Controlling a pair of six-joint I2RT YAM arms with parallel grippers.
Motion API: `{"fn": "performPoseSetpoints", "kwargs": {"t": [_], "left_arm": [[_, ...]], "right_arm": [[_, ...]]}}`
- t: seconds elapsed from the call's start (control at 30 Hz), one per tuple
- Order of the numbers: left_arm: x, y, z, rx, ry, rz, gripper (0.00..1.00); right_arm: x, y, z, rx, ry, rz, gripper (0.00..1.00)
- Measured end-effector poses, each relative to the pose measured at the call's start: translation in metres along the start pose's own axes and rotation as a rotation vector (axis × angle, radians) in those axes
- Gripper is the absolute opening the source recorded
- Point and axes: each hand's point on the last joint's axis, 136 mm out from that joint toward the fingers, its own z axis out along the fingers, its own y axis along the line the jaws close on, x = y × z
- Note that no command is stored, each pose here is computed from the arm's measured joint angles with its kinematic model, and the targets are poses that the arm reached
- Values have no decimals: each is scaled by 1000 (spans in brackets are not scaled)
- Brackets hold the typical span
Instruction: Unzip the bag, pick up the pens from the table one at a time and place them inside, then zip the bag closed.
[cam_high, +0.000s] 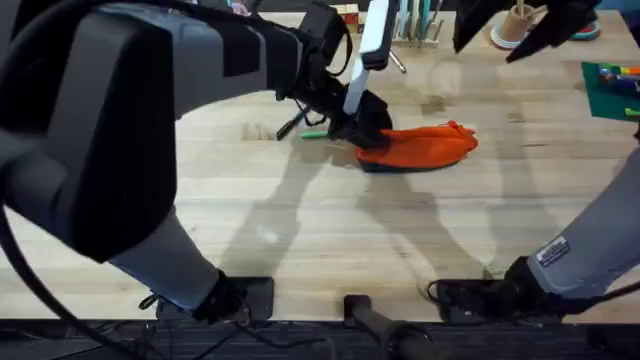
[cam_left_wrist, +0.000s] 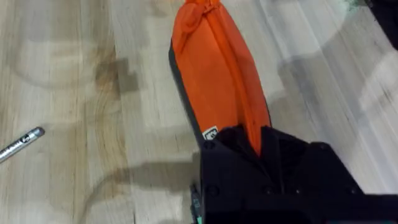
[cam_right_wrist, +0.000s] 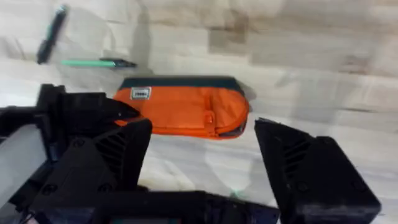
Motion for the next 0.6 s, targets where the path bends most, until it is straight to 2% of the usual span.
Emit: {"fn": "performPoseSetpoints", "kwargs": {"t": [0.37,0.6], "left_arm": [[0,0,0,0,0,0,43],[0,0,0,0,0,0,43]], "right_arm": [[41,-14,52,14,227,49,998],[49,-22,87,15,272,66,997]]}}
